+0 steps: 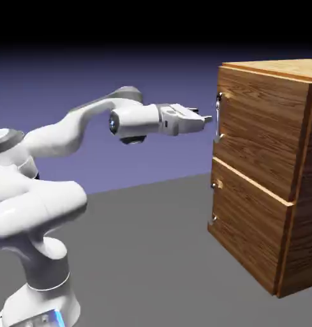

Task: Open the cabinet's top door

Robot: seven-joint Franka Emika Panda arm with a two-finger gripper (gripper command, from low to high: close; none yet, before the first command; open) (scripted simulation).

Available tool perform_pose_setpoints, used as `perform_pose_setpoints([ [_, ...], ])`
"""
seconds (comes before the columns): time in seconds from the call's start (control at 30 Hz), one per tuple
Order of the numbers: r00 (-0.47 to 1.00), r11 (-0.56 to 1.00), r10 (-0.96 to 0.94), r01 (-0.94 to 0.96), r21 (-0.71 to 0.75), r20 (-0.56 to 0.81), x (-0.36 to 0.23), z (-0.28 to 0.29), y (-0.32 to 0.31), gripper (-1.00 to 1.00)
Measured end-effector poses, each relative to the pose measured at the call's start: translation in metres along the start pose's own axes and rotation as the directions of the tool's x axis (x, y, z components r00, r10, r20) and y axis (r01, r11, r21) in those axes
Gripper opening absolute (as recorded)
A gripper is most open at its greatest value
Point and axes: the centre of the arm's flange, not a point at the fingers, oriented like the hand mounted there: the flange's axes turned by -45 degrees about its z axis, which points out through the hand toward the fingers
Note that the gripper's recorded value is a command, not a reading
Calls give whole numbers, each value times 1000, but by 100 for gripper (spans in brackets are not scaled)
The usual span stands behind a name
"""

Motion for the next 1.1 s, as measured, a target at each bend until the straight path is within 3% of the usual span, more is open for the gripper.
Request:
perform_pose_setpoints([
  [0.13,1000,1000,0,0,0,0,0,48,0,0],
  [0.17,1000,1000,0,0,0,0,0,50,0,-100],
  [1.1,1000,820,0,0,573,0,0,-102,139,-100],
])
